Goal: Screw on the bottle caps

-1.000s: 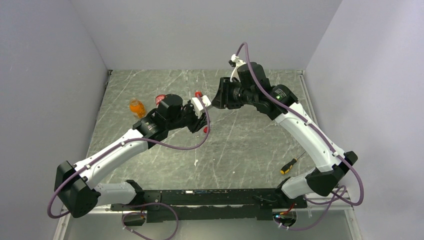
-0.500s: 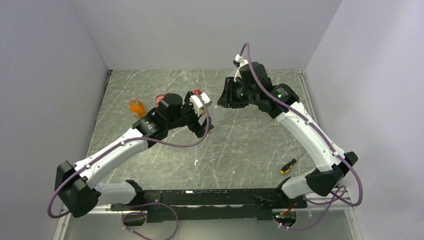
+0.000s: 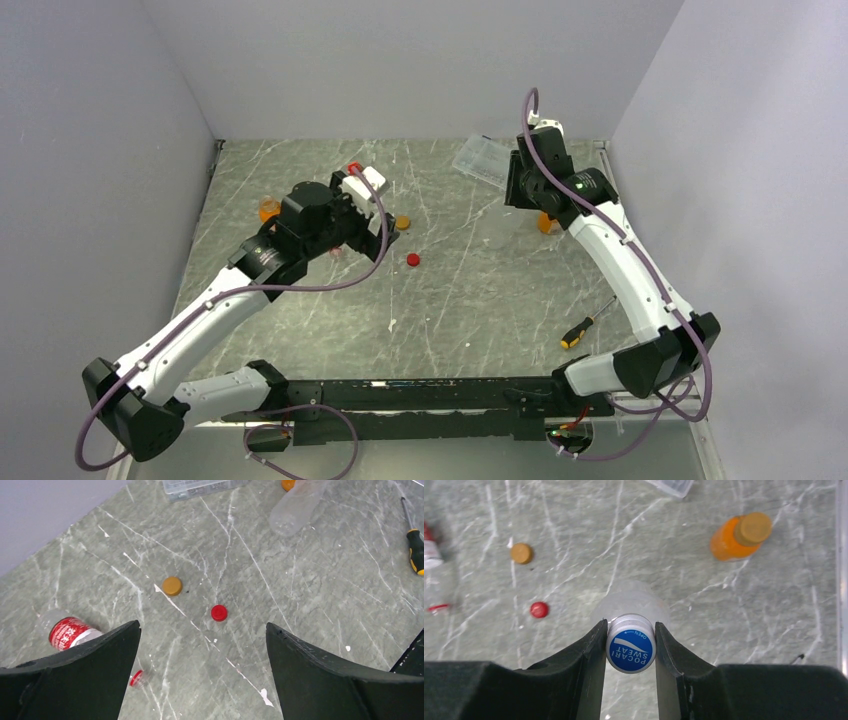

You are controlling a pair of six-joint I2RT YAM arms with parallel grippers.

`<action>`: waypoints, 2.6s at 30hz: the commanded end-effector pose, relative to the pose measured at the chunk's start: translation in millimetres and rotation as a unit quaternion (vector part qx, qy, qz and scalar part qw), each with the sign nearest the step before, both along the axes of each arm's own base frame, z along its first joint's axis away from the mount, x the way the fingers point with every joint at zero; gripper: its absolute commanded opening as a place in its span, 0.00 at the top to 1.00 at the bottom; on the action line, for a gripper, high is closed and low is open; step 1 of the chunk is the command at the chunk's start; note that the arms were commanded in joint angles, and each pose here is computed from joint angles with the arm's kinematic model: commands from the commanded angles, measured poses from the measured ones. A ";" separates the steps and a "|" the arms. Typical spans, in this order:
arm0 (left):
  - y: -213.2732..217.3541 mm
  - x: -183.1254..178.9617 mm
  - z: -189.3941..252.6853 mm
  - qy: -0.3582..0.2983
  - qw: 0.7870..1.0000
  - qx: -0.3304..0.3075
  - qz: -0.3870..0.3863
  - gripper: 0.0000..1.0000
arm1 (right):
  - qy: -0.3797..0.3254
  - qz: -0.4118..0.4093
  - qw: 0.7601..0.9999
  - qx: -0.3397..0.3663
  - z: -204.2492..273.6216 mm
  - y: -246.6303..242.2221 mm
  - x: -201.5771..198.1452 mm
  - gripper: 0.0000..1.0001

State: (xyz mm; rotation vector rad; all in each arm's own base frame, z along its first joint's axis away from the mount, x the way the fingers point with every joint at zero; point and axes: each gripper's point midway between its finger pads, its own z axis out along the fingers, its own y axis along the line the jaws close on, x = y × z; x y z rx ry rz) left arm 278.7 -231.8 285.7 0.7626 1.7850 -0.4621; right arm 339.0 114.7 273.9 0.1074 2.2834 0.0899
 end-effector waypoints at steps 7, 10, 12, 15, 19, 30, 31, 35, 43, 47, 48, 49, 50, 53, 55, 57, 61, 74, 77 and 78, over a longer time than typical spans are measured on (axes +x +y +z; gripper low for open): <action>14.7 -2.8 9.5 0.004 0.999 -0.028 0.019 0.01 | -0.033 -0.040 0.997 -0.059 -19.8 -37.7 56.9 0.96; 14.0 -4.4 8.6 0.007 0.999 -0.031 0.016 0.01 | -0.016 -0.044 0.997 -0.066 -33.8 -45.5 65.2 0.93; 13.9 -4.7 9.0 0.007 0.999 -0.031 0.014 0.01 | -0.007 -0.043 0.997 -0.065 -41.4 -48.7 67.8 0.92; 14.0 -4.9 6.7 0.010 0.999 -0.030 0.014 0.01 | 0.006 -0.043 0.997 -0.061 -50.1 -53.3 69.9 0.90; 12.4 -4.6 3.9 0.016 0.999 -0.031 0.012 0.01 | 0.020 -0.040 0.997 -0.062 -61.9 -54.4 69.6 0.88; 12.7 -4.7 1.9 0.020 0.999 -0.029 0.010 0.01 | 0.035 -0.040 0.997 -0.061 -78.8 -54.2 66.1 0.68; 12.9 -4.6 1.6 0.020 0.999 -0.029 0.011 0.01 | 0.035 -0.040 0.997 -0.060 -79.1 -53.9 65.6 0.67; 12.9 -5.0 1.1 0.021 0.999 -0.029 0.010 0.01 | 0.034 -0.041 0.997 -0.058 -78.8 -54.1 64.8 0.63; 12.1 -4.9 -1.3 0.024 0.999 -0.028 0.008 0.01 | 0.032 -0.038 0.997 -0.052 -76.3 -52.1 62.7 0.53; 11.5 -4.6 -2.7 0.026 0.999 -0.027 0.008 0.01 | 0.031 -0.040 0.997 -0.051 -74.3 -52.5 62.0 0.51; 11.6 -4.7 -2.4 0.026 0.999 -0.027 0.007 0.01 | 0.029 -0.040 0.997 -0.051 -72.6 -52.4 62.2 0.50; 11.5 -4.4 -2.3 0.026 0.999 -0.027 0.008 0.01 | 0.029 -0.040 0.998 -0.051 -71.6 -52.4 62.1 0.49; 11.4 -4.6 -2.0 0.026 0.999 -0.027 0.007 0.00 | 0.027 -0.041 0.998 -0.050 -69.6 -53.1 62.1 0.48; 11.3 -4.6 -1.3 0.030 0.999 -0.033 0.012 0.01 | 0.023 -0.043 0.998 -0.050 -64.0 -53.4 61.7 0.44; 10.8 -5.0 -0.2 0.035 0.998 -0.040 0.015 0.01 | 0.021 -0.043 0.998 -0.048 -60.7 -53.1 61.5 0.42; 11.0 -4.8 0.1 0.037 0.998 -0.042 0.018 0.01 | 0.020 -0.045 0.998 -0.046 -56.9 -53.1 61.3 0.40; 15.6 -0.3 2.0 0.039 0.997 -0.044 0.040 0.01 | 0.004 -0.047 0.998 -0.035 -40.6 -52.1 58.5 0.31; 113.9 52.4 -34.4 0.143 0.931 -0.056 0.330 0.00 | -0.068 -0.042 0.996 0.036 44.4 -48.2 9.0 0.10; 128.1 65.2 -59.3 0.176 0.913 -0.064 0.362 0.01 | -0.088 -0.017 0.994 0.068 60.4 -37.1 -7.1 0.10; 131.3 70.0 -67.6 0.184 0.909 -0.065 0.368 0.01 | -0.095 -0.006 0.992 0.079 65.2 -31.5 -12.7 0.10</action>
